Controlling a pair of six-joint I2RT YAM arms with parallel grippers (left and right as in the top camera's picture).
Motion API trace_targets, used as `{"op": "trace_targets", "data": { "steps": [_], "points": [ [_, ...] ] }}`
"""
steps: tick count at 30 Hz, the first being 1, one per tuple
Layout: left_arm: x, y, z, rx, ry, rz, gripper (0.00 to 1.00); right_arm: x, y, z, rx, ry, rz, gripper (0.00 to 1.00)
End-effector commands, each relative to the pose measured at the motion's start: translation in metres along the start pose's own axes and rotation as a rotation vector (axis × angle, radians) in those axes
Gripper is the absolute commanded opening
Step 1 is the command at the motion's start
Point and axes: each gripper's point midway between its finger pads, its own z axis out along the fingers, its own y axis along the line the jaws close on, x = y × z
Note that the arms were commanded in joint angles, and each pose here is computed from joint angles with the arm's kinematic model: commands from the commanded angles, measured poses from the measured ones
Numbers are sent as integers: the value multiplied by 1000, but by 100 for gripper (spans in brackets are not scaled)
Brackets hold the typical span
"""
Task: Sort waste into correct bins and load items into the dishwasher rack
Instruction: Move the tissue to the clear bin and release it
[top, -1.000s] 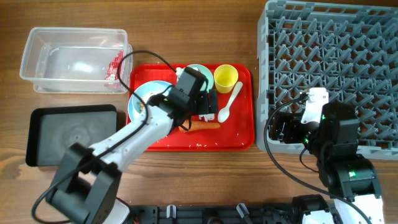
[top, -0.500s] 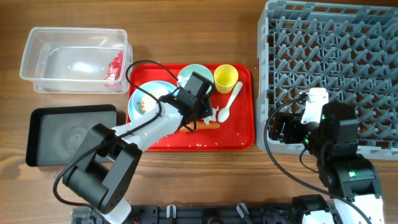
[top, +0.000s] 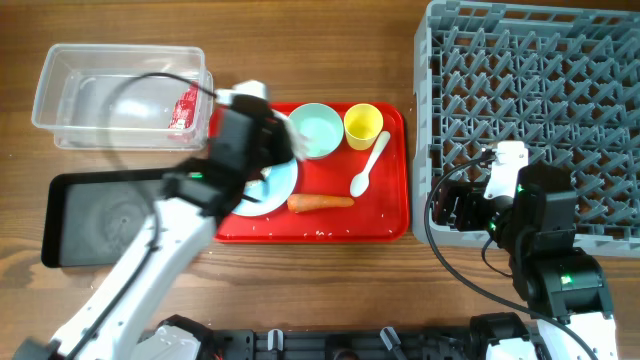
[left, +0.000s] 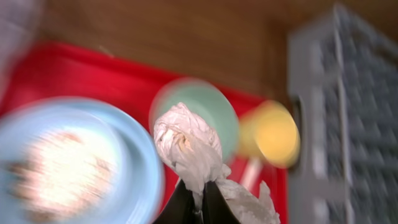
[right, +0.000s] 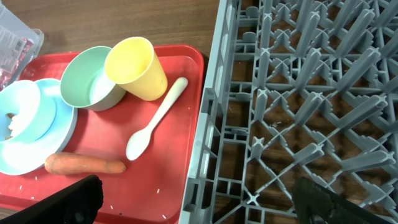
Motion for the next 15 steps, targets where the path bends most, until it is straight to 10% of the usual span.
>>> {"op": "trace_targets", "data": {
  "steps": [1, 8, 13, 15],
  "points": [
    [-71, 87, -18, -231, -220, -106, 4, -8, 2, -4, -2, -20, 4, 100],
    [-136, 211, -4, -404, -410, -311, 5, -8, 2, -4, -2, -21, 4, 100],
    [-139, 243, 29, -423, -405, -309, 55, -8, 2, -4, -2, -21, 4, 100],
    [-145, 239, 27, -423, -413, -251, 57, -8, 2, -4, -2, -21, 4, 100]
  ]
}}
